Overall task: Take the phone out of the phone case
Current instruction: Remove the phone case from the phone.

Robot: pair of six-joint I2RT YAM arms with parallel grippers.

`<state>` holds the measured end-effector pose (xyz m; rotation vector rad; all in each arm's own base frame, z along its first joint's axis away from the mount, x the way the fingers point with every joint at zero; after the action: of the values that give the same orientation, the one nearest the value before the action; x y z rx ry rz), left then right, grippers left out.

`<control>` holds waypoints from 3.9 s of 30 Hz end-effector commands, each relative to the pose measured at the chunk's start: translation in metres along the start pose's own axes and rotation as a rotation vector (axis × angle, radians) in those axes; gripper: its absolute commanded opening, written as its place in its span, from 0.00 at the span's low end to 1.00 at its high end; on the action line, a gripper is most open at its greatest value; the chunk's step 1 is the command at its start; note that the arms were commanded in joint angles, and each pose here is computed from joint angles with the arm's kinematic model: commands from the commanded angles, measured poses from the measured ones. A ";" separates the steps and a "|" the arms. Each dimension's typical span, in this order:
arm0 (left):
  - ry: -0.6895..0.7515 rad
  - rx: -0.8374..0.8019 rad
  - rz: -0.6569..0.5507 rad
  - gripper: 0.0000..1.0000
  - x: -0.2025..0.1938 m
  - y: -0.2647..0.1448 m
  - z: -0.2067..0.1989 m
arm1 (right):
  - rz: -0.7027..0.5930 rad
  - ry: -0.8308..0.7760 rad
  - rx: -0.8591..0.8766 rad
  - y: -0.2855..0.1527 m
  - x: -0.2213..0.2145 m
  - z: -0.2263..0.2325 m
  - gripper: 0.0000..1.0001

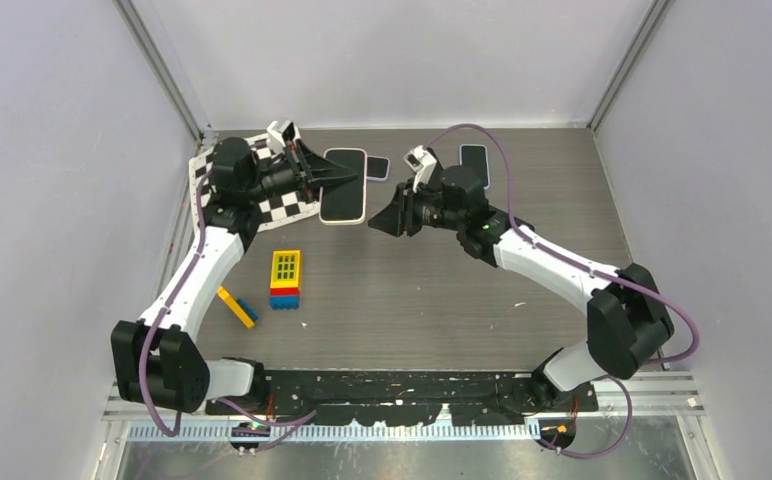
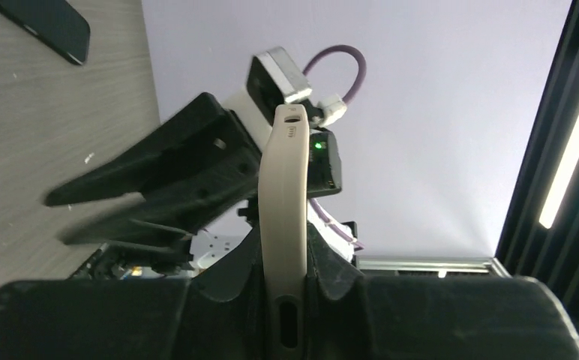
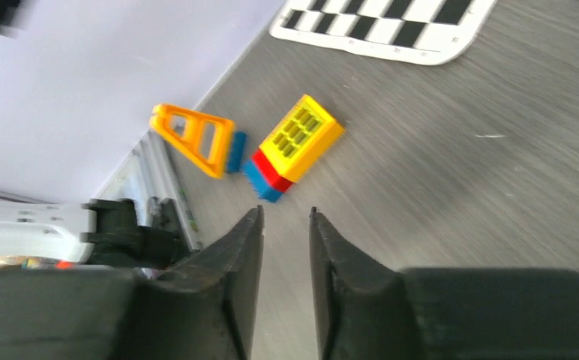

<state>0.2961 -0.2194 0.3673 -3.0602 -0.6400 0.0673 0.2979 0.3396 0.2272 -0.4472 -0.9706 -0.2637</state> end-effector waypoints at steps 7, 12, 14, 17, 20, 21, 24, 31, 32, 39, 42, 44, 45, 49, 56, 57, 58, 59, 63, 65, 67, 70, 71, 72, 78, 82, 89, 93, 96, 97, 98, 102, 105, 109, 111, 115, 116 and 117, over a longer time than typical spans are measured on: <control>0.532 -0.132 0.009 0.00 -0.020 -0.025 -0.051 | -0.126 0.033 0.483 -0.064 0.081 0.115 0.67; 0.593 -0.162 0.007 0.00 -0.025 -0.028 -0.055 | -0.146 0.098 0.551 -0.067 0.100 0.130 0.68; 0.600 -0.167 0.005 0.00 -0.026 -0.029 -0.056 | -0.142 0.130 0.558 -0.064 0.102 0.131 0.68; 0.602 -0.167 -0.002 0.00 -0.026 -0.029 -0.056 | -0.120 0.152 0.575 -0.060 0.101 0.134 0.68; 0.599 -0.163 -0.018 0.00 -0.023 -0.028 -0.056 | -0.087 0.148 0.588 -0.055 0.095 0.139 0.68; 0.598 -0.163 -0.022 0.00 -0.022 -0.028 -0.056 | -0.073 0.156 0.582 -0.052 0.093 0.138 0.68; 0.595 -0.163 -0.026 0.00 -0.022 -0.028 -0.057 | -0.052 0.145 0.581 -0.048 0.086 0.138 0.62; 0.593 -0.155 -0.004 0.00 -0.020 -0.026 -0.054 | 0.012 0.115 0.652 -0.047 0.077 0.146 0.27; 0.592 -0.154 -0.005 0.00 -0.020 -0.025 -0.054 | 0.021 0.118 0.655 -0.045 0.076 0.145 0.25; 0.624 -0.145 -0.021 0.00 -0.015 -0.024 -0.051 | 0.058 0.149 0.644 -0.037 0.070 0.140 0.36; 0.638 -0.107 -0.035 0.00 -0.012 -0.024 -0.046 | 0.078 0.168 0.632 -0.032 0.068 0.137 0.35; 0.642 -0.102 -0.039 0.00 -0.011 -0.025 -0.046 | 0.085 0.177 0.617 -0.029 0.066 0.134 0.29; 0.639 -0.100 -0.039 0.00 -0.010 -0.024 -0.046 | 0.081 0.175 0.610 -0.028 0.066 0.132 0.26; 0.583 -0.076 -0.047 0.00 -0.005 -0.022 -0.040 | 0.078 0.157 0.618 -0.030 0.064 0.133 0.23; 0.606 -0.044 -0.057 0.00 -0.003 -0.024 -0.037 | 0.078 0.140 0.637 -0.036 0.062 0.137 0.51; 0.616 -0.029 -0.060 0.00 -0.002 -0.026 -0.036 | 0.079 0.143 0.634 -0.036 0.061 0.136 0.51; 0.624 -0.016 -0.066 0.00 0.000 -0.027 -0.036 | 0.081 0.149 0.629 -0.035 0.060 0.135 0.51; 0.623 -0.005 -0.071 0.00 0.001 -0.028 -0.035 | 0.082 0.152 0.627 -0.034 0.060 0.135 0.50; 0.620 -0.009 -0.064 0.00 0.001 -0.029 -0.037 | 0.085 0.158 0.622 -0.032 0.060 0.133 0.45; 0.608 -0.014 -0.074 0.00 0.003 -0.028 -0.039 | 0.082 0.156 0.626 -0.031 0.060 0.133 0.41; 0.590 -0.036 -0.071 0.00 0.003 -0.026 -0.040 | 0.074 0.150 0.627 -0.030 0.061 0.134 0.36; 0.559 -0.026 -0.074 0.00 0.005 -0.026 -0.037 | 0.068 0.142 0.629 -0.027 0.062 0.133 0.28; 0.554 -0.024 -0.076 0.00 0.005 -0.026 -0.037 | 0.062 0.134 0.633 -0.027 0.063 0.134 0.26; 0.539 -0.022 -0.079 0.00 0.006 -0.025 -0.037 | 0.059 0.130 0.636 -0.027 0.063 0.135 0.25; 0.332 0.015 -0.051 0.00 0.008 -0.021 -0.028 | 0.003 0.026 0.638 -0.029 0.063 0.139 0.13; 0.190 0.035 -0.017 0.00 0.003 -0.020 -0.020 | -0.018 -0.034 0.540 -0.020 0.062 0.127 0.02; 0.060 0.055 0.023 0.00 -0.009 -0.020 -0.012 | 0.030 -0.152 0.303 0.005 0.041 0.086 0.01; 0.011 0.050 0.031 0.00 -0.012 -0.018 -0.008 | 0.032 -0.204 0.190 0.013 0.031 0.066 0.01; -0.008 0.018 0.048 0.00 -0.014 -0.014 -0.012 | 0.040 -0.246 0.127 0.016 0.024 0.055 0.01; -0.012 0.015 0.056 0.00 -0.016 -0.013 -0.012 | 0.042 -0.254 0.116 0.017 0.023 0.052 0.01; -0.010 0.015 0.058 0.00 -0.016 -0.012 -0.013 | 0.040 -0.267 0.094 0.017 0.023 0.049 0.01; -0.008 0.009 0.060 0.00 -0.016 -0.011 -0.014 | 0.055 -0.271 0.030 0.018 0.018 0.038 0.01; -0.004 -0.001 0.055 0.00 -0.016 -0.011 -0.018 | 0.050 -0.238 -0.017 0.020 0.016 0.030 0.01; 0.011 -0.031 0.054 0.00 -0.016 -0.011 -0.024 | 0.034 -0.174 -0.055 0.024 0.015 0.024 0.01; 0.013 -0.036 0.048 0.00 -0.016 -0.011 -0.023 | 0.015 -0.136 -0.056 0.027 0.018 0.024 0.01; 0.032 -0.083 0.043 0.00 -0.015 -0.011 -0.031 | 0.010 -0.018 -0.075 0.034 0.018 0.022 0.01; 0.038 -0.097 0.043 0.00 -0.015 -0.011 -0.033 | 0.013 0.028 -0.069 0.036 0.016 0.023 0.01; 0.052 -0.118 0.040 0.00 -0.015 -0.011 -0.037 | 0.023 0.055 -0.073 0.041 0.013 0.020 0.01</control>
<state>0.3444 -0.1834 0.3300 -2.8617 -0.9886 -0.0019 0.2705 0.3760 0.3000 -0.3344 -1.0807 -0.1945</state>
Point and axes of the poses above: each gripper's point midway between its finger pads, its own y axis out along the fingers, its own z axis along the line the jaws close on, x = y × z, the point moved 1 cm from there along -y, back along the fingers, and after that the axes turned 4 degrees about -y, right-handed, at the moved point
